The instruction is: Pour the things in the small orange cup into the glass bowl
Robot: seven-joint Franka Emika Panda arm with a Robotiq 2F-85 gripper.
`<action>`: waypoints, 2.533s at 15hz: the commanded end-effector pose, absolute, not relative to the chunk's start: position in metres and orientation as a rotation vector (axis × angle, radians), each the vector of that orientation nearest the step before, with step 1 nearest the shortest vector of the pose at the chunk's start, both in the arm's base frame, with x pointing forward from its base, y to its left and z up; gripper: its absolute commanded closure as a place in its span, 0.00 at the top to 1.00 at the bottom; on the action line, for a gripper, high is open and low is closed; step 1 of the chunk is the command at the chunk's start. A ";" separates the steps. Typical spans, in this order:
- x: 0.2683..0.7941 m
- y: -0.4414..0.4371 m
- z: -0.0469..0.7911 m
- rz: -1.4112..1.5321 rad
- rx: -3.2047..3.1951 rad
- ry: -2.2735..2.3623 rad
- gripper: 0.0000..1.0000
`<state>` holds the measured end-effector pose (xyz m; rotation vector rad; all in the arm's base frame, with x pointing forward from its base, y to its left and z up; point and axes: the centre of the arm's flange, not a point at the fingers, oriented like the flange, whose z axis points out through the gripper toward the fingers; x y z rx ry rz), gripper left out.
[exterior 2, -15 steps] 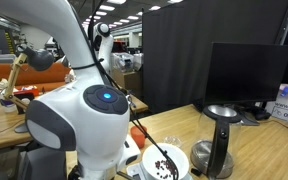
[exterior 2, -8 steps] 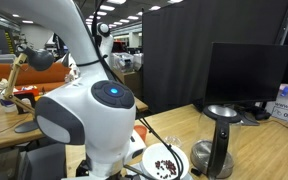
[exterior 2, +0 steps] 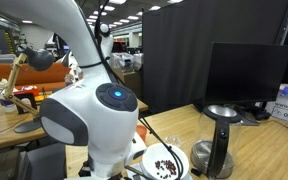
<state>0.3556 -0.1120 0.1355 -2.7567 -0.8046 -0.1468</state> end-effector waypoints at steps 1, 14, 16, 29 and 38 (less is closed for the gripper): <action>0.360 -0.114 0.128 -0.178 -2.733 -0.796 0.19; 0.368 -0.125 0.168 -0.112 -2.932 -0.999 0.17; 0.368 -0.117 0.177 -0.082 -2.931 -1.099 0.17; 0.431 -0.055 0.255 0.069 -2.916 -1.654 0.17; 0.464 -0.038 0.245 0.225 -2.921 -1.795 0.42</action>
